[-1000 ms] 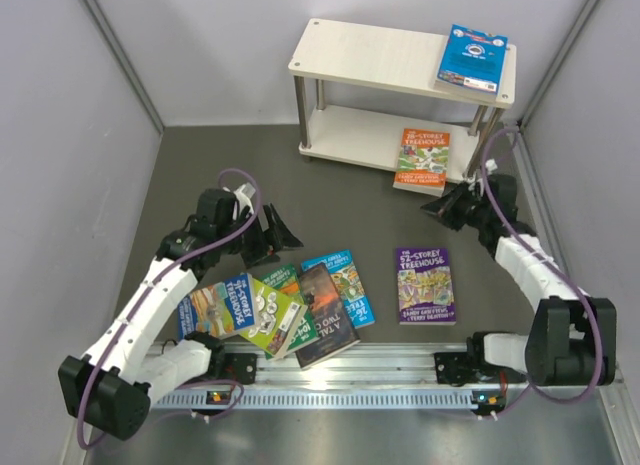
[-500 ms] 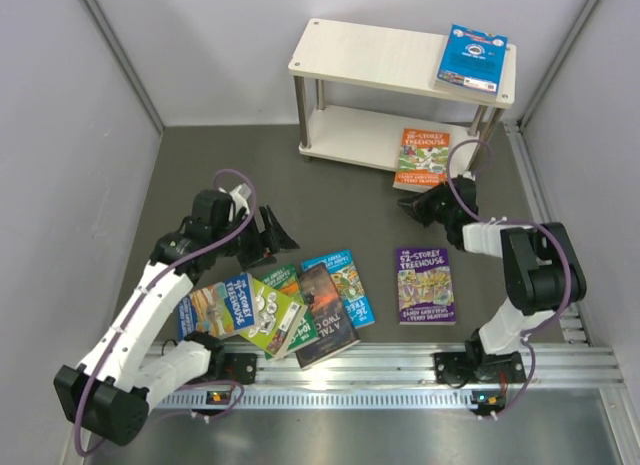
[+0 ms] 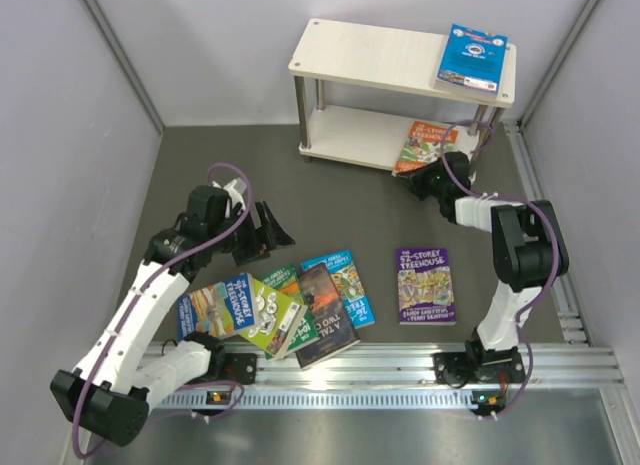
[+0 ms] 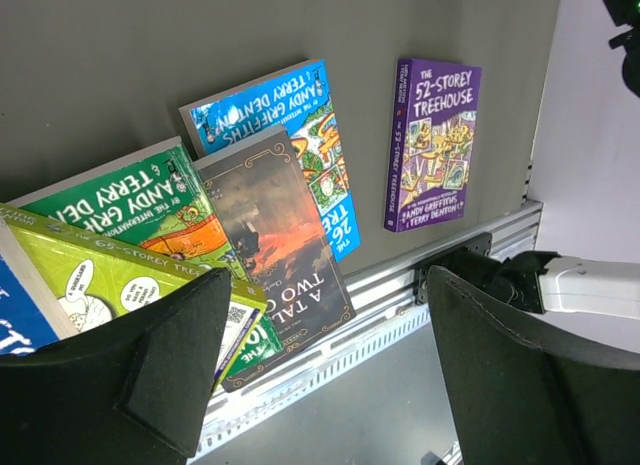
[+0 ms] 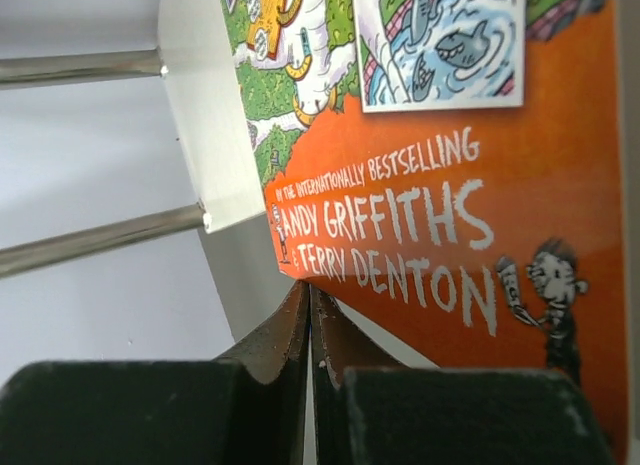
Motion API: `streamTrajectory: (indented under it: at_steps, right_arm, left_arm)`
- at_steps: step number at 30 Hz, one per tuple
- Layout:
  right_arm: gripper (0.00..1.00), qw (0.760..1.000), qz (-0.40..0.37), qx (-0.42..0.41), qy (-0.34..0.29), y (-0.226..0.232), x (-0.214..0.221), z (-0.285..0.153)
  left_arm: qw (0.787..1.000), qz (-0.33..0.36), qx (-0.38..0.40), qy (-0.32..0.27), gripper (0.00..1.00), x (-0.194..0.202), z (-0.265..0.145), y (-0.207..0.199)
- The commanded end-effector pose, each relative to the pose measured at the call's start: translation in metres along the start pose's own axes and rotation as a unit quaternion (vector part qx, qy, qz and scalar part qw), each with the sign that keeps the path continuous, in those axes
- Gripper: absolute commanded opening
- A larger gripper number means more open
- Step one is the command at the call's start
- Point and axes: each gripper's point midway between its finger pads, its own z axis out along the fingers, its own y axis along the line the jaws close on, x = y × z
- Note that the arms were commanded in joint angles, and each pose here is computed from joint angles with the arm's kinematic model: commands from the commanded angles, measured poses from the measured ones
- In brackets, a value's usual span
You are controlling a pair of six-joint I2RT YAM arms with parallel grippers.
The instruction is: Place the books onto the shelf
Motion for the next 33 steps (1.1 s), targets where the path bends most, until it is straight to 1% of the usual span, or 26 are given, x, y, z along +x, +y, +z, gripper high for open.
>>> streamTrajectory:
  at_steps: [1, 9, 13, 17, 20, 21, 24, 30, 33]
  right_arm:
    - [0.00, 0.999, -0.021, 0.001, -0.028, 0.015, -0.026, 0.004]
    - [0.00, 0.998, -0.049, 0.007, -0.029, 0.018, -0.058, -0.007]
    - [0.00, 0.997, -0.069, 0.029, -0.030, 0.011, -0.065, -0.012]
    - [0.00, 0.996, -0.076, 0.031, -0.029, 0.010, -0.065, -0.013]
    - [0.00, 0.995, -0.072, 0.055, -0.043, 0.002, -0.071, -0.018]
    - [0.00, 0.993, -0.070, 0.075, -0.053, -0.005, -0.074, -0.021]
    - [0.00, 0.990, -0.067, 0.095, -0.078, -0.011, -0.083, -0.027]
    - [0.00, 0.987, -0.053, 0.106, -0.110, -0.012, -0.097, -0.024]
    - [0.00, 0.984, -0.034, 0.104, -0.139, -0.011, -0.107, -0.023]
  left_arm:
    - [1.000, 0.016, 0.000, -0.015, 0.84, -0.011, -0.003, -0.006]
    - [1.000, 0.010, 0.003, -0.006, 0.84, -0.015, 0.010, -0.005]
    - [1.000, 0.004, 0.009, -0.002, 0.84, -0.015, 0.016, -0.006]
    - [1.000, -0.002, 0.014, 0.001, 0.84, -0.017, 0.023, -0.008]
    - [1.000, -0.005, 0.018, 0.003, 0.84, -0.018, 0.026, -0.009]
    - [1.000, -0.006, 0.019, 0.003, 0.84, -0.018, 0.028, -0.009]
    - [1.000, -0.010, 0.021, 0.003, 0.84, -0.018, 0.029, -0.009]
    - [1.000, -0.013, 0.024, 0.007, 0.84, -0.019, 0.031, -0.011]
    - [1.000, -0.014, 0.024, 0.006, 0.83, -0.018, 0.032, -0.010]
